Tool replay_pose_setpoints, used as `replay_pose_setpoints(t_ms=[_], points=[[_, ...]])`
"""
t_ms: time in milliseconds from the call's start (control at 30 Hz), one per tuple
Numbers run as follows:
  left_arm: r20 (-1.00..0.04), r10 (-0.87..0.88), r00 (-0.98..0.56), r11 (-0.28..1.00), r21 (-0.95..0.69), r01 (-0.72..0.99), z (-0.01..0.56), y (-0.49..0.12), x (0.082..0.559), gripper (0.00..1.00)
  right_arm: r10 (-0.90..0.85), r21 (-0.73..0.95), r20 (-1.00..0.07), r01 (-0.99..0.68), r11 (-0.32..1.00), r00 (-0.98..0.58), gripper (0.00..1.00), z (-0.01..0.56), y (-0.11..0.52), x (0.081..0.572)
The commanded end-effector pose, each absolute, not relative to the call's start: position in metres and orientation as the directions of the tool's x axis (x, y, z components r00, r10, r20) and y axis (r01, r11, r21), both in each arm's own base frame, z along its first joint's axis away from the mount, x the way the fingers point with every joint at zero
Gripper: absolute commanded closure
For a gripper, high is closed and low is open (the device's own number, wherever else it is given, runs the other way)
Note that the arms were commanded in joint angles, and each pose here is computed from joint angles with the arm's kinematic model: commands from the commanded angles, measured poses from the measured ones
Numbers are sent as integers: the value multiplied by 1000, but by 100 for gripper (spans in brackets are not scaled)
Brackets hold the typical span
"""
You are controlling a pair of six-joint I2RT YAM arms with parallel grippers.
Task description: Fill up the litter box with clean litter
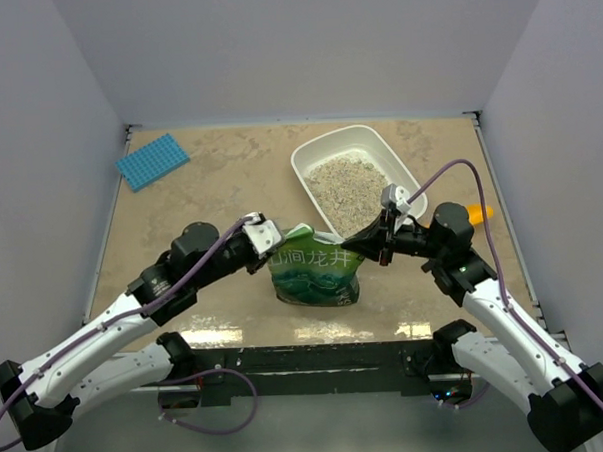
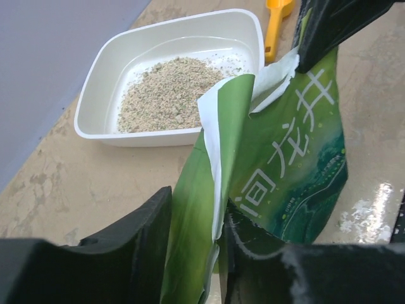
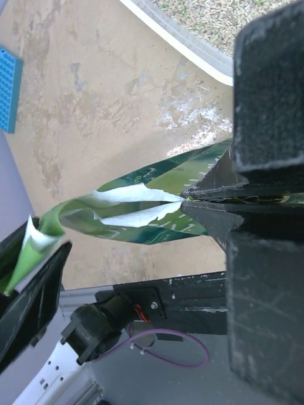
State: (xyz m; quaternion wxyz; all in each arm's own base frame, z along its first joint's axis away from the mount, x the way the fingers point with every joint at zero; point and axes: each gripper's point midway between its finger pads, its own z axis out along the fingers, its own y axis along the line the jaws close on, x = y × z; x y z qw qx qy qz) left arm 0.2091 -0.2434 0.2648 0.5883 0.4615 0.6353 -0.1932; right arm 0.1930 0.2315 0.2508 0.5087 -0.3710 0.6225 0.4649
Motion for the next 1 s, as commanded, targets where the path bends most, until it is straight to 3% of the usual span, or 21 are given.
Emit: replay_pose_setpoints(t_ms=[0,567,800,967], points=[[-978,202,61,513,158,843,289,-243,188,57,58,187,-982,-924,335,-178,100,273,229,200],[-998,-2,-65,731,-45,681,262,-192,189,28,68,195,-981,-919,342,-183,100,270,224,188],[-994,-6,-109,784,-73,617,240,-193,209,27,90,185,-982,-925,331,-164,100,275,223,181],[-993,-64,-95,751,-110,651,249,-202,221,27,100,185,-982,-929,320,-161,100,278,222,177]])
